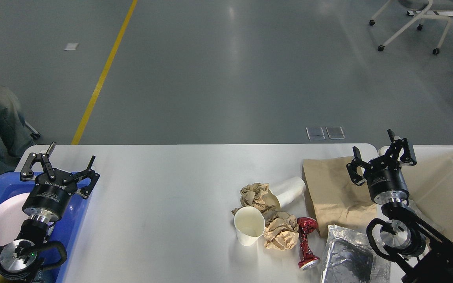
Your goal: Tidy desktop
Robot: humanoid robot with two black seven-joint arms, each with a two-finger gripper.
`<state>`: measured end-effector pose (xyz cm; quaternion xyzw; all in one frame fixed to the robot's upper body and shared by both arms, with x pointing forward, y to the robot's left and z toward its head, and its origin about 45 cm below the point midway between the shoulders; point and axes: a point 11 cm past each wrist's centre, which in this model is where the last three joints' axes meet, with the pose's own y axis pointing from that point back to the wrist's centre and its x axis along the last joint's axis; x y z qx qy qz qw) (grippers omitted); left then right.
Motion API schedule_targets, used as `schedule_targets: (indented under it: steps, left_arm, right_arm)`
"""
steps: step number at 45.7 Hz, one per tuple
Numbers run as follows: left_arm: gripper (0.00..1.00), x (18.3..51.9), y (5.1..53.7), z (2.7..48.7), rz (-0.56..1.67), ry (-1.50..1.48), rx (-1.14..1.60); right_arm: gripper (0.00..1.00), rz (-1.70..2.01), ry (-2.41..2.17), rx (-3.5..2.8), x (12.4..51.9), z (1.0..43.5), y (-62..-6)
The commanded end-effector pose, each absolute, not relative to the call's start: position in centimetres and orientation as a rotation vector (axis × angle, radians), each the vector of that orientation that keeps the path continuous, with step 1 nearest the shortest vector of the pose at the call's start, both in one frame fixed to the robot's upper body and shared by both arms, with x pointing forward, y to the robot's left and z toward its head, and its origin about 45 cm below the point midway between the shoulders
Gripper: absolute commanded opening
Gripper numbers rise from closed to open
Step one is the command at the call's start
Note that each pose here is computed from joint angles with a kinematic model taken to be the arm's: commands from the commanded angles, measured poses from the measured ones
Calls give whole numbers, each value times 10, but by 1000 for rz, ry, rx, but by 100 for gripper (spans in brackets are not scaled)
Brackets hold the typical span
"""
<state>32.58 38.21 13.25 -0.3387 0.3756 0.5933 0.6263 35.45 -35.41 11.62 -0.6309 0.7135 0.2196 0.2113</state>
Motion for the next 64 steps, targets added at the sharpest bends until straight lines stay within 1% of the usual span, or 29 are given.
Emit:
schedule_targets:
  steps: [1,15,20,38,45,51,54,64]
  left_arm:
    - [96,330,383,136,1358,849,-784]
    - [96,346,381,153,1317,808,-802]
    - [96,349,392,144,1367,823,-819]
    - [96,381,384,178,1307,760,-862]
    - [96,377,384,168,1320,781,-854]
    - [96,365,389,141,1376,829,-818]
    - [96,359,383,130,1384,847,-853]
    - [96,360,376,126,1380,847,-878]
  right_arm:
    - [100,610,1982,-1753,355,116,-354]
    - [100,610,1982,-1753,355,116,-354]
    - [100,610,1982,-1753,355,116,-354]
    - [100,611,1984,-1754,354,116,-354]
    - [100,610,1984,-1752,354,116,-354]
    - [100,610,1984,-1752,354,116,-354]
    - [100,610,1981,-1754,355,116,-354]
    - [100,611,1986,-1752,354,115,-355]
